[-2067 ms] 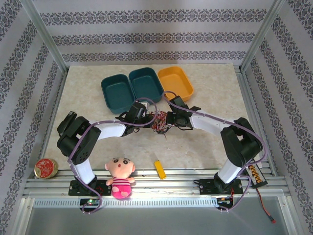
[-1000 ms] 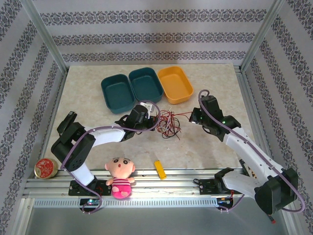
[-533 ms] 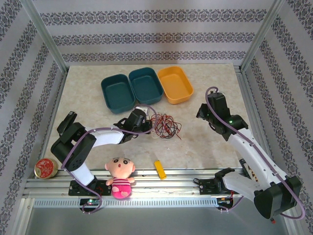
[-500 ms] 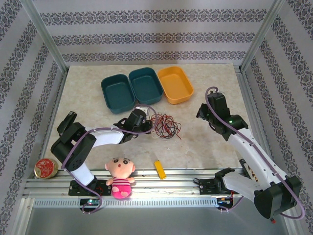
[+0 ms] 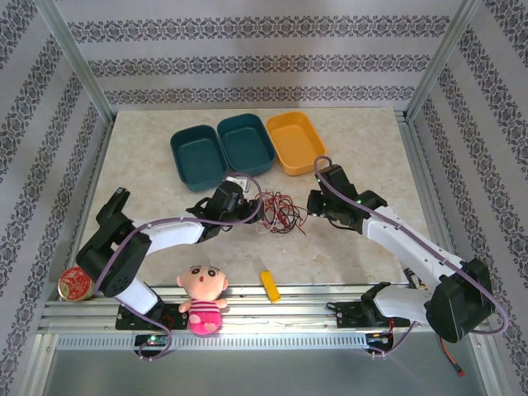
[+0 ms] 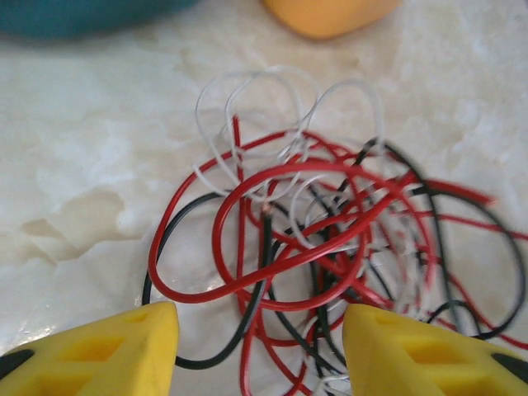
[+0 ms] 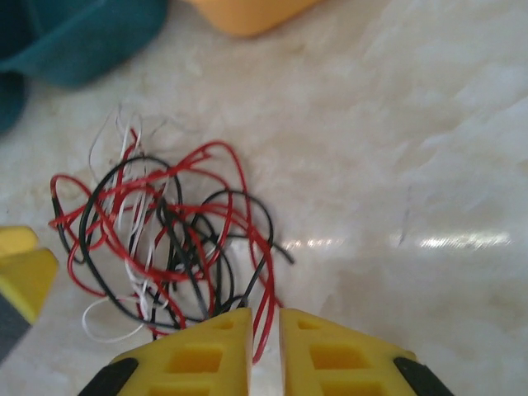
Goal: Untangle the cables
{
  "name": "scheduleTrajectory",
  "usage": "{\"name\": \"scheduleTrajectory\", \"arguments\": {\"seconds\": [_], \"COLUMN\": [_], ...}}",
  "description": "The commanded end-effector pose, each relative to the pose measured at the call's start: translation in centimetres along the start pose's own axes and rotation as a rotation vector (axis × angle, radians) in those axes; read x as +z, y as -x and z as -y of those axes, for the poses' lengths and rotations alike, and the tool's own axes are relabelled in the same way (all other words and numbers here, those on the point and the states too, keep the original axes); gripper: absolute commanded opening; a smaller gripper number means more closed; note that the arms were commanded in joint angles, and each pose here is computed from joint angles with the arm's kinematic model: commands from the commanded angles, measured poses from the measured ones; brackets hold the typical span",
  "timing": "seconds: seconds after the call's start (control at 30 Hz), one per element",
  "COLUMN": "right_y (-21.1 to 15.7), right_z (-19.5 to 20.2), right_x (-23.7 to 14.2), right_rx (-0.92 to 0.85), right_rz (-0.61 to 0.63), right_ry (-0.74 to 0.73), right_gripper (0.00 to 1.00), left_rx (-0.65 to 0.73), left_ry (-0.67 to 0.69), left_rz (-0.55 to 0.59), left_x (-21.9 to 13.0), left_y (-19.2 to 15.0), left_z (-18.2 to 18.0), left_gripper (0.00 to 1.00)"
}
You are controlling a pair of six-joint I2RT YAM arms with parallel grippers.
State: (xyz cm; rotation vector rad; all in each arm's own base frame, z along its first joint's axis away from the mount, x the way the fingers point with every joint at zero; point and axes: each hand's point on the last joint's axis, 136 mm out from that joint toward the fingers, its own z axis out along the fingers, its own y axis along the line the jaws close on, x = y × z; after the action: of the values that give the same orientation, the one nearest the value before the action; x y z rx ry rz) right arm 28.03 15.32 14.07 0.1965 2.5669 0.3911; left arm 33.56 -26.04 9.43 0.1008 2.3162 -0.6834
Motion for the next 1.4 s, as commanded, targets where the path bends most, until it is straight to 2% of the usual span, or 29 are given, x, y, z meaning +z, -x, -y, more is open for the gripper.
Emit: {"name": "scheduleTrajectory", "arguments": {"seconds": [0.0, 0.17, 0.37, 0.57, 0.8, 1.03, 1.17, 1.37], "right_y": [-2.2, -3.9, -5.0, -5.1, -5.1, -3.7, -2.9, -2.7], "right_z": [0.8, 0.9, 0.3, -0.2, -0.1, -0.4, -0.7, -0.7], "right_x": [0.5, 1.4, 2.8, 3.6, 4.4, 4.7, 4.5, 4.8], "right_rx": [0.045, 0.060, 0.064, 0.050, 0.043, 0.033, 0.023, 0.026], "right_rz": [-0.062, -0.107, -0.141, -0.156, -0.160, -0.104, -0.083, -0.082], "right_ry": [-0.019, -0.017, -0.007, -0.007, -0.026, -0.029, -0.033, -0.037], "right_gripper": [0.19, 0.22, 0.28, 0.30, 0.30, 0.30, 0.29, 0.28], "left_rx": [-0.035, -0.036, -0.068, -0.136, -0.165, -0.114, -0.049, 0.047], "left_ry": [0.022, 0.033, 0.038, -0.029, -0.024, 0.020, 0.076, 0.079], "left_rz": [0.050, 0.049, -0.037, -0.104, -0.097, -0.100, -0.111, -0.129], "left_x": [-1.9, -3.1, -3.0, -2.2, -0.7, 0.6, 0.7, 0.5], "left_y": [1.9, 2.3, 0.0, -2.5, -3.4, -3.7, -3.9, -4.2], "left_z": [-0.3, -0.4, -1.0, -0.7, -1.4, -2.4, -3.4, -3.6], "left_gripper": [0.57, 0.60, 0.59, 0.52, 0.48, 0.44, 0.39, 0.38]}}
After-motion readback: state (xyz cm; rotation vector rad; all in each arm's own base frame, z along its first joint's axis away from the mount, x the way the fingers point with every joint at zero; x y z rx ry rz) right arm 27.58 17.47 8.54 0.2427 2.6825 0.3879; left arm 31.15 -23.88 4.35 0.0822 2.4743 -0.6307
